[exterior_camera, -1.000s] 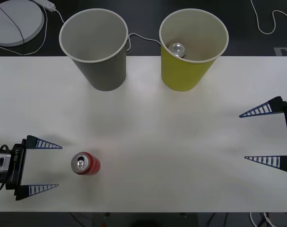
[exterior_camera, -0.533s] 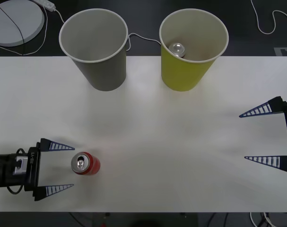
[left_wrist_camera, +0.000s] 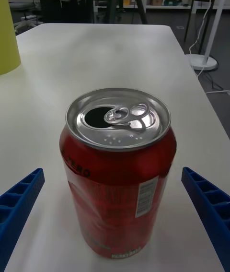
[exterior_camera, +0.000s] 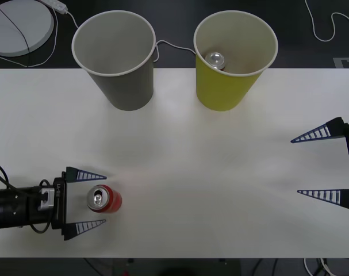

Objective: Put the can into the green bin and the plastic bottle into the gray bin

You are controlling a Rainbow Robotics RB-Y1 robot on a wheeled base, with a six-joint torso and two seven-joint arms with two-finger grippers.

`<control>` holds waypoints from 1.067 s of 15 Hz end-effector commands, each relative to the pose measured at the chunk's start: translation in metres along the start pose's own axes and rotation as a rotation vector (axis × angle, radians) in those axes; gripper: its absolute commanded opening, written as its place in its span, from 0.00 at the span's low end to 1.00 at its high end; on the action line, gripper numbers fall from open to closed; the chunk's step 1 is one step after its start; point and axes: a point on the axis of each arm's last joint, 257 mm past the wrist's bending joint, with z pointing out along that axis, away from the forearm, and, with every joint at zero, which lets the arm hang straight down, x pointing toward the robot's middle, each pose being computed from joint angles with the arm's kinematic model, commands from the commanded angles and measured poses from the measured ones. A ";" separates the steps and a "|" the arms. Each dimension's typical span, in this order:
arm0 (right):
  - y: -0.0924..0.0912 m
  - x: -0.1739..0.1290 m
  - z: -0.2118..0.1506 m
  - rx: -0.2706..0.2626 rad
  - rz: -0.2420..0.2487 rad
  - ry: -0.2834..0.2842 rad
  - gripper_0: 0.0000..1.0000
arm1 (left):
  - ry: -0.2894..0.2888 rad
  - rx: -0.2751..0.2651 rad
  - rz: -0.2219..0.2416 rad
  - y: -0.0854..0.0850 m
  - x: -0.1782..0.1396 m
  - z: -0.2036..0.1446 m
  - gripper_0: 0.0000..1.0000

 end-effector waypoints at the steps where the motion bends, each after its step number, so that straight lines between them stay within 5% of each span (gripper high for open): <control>1: 0.000 0.000 0.000 0.000 0.000 0.000 1.00 | -0.011 -0.009 0.002 0.003 -0.001 0.012 1.00; 8: 0.000 0.000 0.000 0.000 0.000 0.000 1.00 | -0.040 -0.020 -0.009 0.001 -0.004 0.037 1.00; 9: 0.000 0.000 0.000 0.000 0.000 0.000 1.00 | -0.040 -0.020 -0.009 0.002 -0.004 0.037 0.91; 10: 0.000 0.000 0.000 0.000 0.000 0.000 1.00 | -0.039 -0.021 -0.016 0.001 -0.004 0.037 0.29; 11: 0.000 0.000 0.000 0.000 0.000 0.000 1.00 | -0.043 -0.021 -0.018 0.002 -0.005 0.038 0.12; 13: 0.000 0.000 0.000 0.000 0.000 0.000 1.00 | -0.046 -0.021 -0.028 0.001 -0.005 0.039 0.00; 16: 0.000 0.000 0.000 0.000 0.000 0.000 1.00 | -0.046 -0.021 -0.033 0.001 -0.005 0.039 0.00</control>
